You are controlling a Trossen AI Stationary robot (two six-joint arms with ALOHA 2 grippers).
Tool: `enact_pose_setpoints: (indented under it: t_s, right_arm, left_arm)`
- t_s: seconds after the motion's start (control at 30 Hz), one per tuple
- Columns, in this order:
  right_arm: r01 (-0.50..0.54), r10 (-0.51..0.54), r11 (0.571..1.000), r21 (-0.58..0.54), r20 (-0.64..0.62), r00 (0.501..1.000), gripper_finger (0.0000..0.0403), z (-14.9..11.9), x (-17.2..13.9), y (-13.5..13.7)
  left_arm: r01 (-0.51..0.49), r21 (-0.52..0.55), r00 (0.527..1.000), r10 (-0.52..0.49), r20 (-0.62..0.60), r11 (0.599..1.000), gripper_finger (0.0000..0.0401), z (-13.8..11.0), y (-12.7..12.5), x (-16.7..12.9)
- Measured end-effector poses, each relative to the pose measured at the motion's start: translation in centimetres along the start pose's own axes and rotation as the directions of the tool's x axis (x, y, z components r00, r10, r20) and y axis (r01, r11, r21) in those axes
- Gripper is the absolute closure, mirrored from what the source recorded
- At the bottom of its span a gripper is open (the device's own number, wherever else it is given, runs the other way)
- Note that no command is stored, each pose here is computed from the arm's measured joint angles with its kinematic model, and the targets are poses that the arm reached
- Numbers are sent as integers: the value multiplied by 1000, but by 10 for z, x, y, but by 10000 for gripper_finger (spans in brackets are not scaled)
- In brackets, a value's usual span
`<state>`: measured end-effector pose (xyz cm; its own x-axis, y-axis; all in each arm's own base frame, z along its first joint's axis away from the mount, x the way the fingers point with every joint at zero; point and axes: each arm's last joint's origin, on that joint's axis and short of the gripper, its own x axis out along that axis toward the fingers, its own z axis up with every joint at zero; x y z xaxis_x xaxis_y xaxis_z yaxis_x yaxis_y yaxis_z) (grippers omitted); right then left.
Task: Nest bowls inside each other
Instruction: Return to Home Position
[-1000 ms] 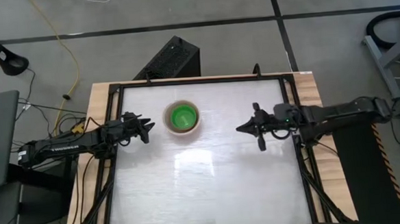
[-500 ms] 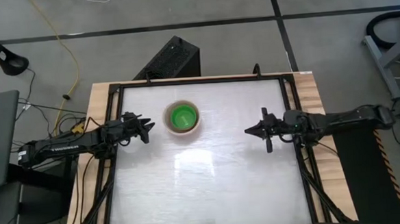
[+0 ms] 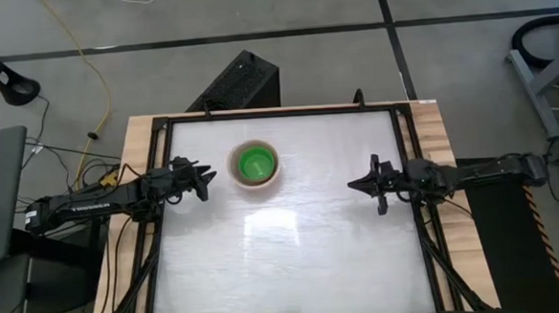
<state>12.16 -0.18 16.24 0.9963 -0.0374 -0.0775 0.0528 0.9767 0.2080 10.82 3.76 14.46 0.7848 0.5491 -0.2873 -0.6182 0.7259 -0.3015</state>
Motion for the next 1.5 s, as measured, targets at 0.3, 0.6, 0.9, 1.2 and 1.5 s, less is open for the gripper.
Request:
enact_pose_setpoints:
  t_s: [0.3,0.6,0.9,1.2,1.5]
  right_arm:
    - [38,-38,999,-13,-48,998,386,-7,-2,-2]
    - [69,-74,997,-27,-209,975,374,-22,-4,-6]
    - [67,-71,997,-27,-224,972,376,-24,-5,-6]
    - [67,-71,997,-27,-224,972,376,-24,-5,-6]
    - [67,-72,997,-27,-226,972,376,-24,-5,-6]
  left_arm:
    - [23,2,1000,-23,-13,1000,243,0,-1,0]
    - [23,1,1000,-23,-13,1000,244,0,-1,0]
    - [22,0,1000,-22,-12,1000,244,0,-1,0]
    - [23,0,1000,-23,-12,1000,243,0,-1,0]
    - [23,-1,1000,-23,-12,1000,243,0,-1,0]
